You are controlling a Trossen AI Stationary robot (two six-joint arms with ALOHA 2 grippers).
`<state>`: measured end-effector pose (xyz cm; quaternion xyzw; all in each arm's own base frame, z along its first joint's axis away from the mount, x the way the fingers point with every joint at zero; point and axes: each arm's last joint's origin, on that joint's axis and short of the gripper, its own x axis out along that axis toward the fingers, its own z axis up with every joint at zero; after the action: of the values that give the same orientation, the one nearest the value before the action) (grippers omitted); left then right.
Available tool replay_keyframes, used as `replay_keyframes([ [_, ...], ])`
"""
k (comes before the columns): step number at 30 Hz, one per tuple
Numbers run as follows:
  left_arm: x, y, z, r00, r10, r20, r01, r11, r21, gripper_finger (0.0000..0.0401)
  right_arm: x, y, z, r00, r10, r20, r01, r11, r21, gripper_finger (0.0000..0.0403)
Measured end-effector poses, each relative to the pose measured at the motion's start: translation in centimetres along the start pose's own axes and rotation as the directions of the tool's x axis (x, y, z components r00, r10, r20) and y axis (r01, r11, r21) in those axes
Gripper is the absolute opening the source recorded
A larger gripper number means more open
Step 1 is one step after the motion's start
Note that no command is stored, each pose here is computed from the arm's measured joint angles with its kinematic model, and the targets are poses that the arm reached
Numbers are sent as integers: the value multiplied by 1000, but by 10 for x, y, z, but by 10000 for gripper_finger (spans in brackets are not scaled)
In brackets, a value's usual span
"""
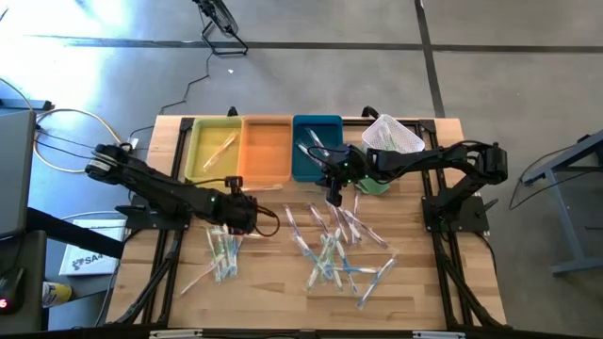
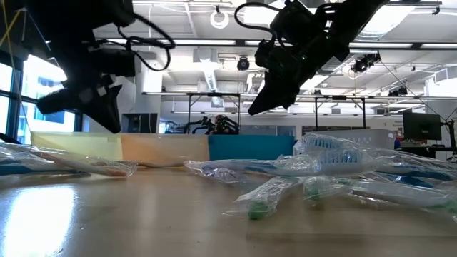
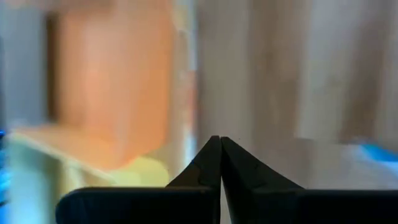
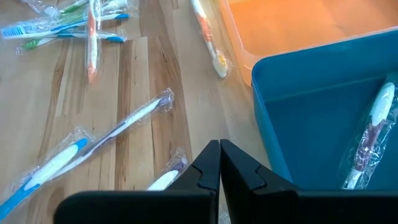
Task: Pick & Place Toothbrushes
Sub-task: Put the yellow toothbrush into the yellow bin
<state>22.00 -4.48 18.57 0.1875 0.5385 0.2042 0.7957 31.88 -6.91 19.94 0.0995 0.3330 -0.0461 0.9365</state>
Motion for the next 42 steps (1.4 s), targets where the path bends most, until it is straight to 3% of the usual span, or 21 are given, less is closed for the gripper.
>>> replay_keyframes([
  [6, 19, -5, -1, 988, 143, -66, -140, 989, 49, 0, 0, 0, 0, 1000, 0, -1, 0, 1000, 0, 4],
  [14, 52, -14, -5, 964, 190, -189, -181, 981, 65, 0, 0, 0, 0, 1000, 0, -1, 0, 1000, 0, 4],
  [25, 57, -16, -5, 947, 267, -178, -263, 964, 44, 0, 0, 0, 0, 1000, 0, -1, 0, 1000, 0, 4],
  [42, 74, -13, -14, 965, 147, -215, -157, 987, -26, 0, 0, 0, 0, 1000, 0, 0, 0, 1000, 0, 4],
])
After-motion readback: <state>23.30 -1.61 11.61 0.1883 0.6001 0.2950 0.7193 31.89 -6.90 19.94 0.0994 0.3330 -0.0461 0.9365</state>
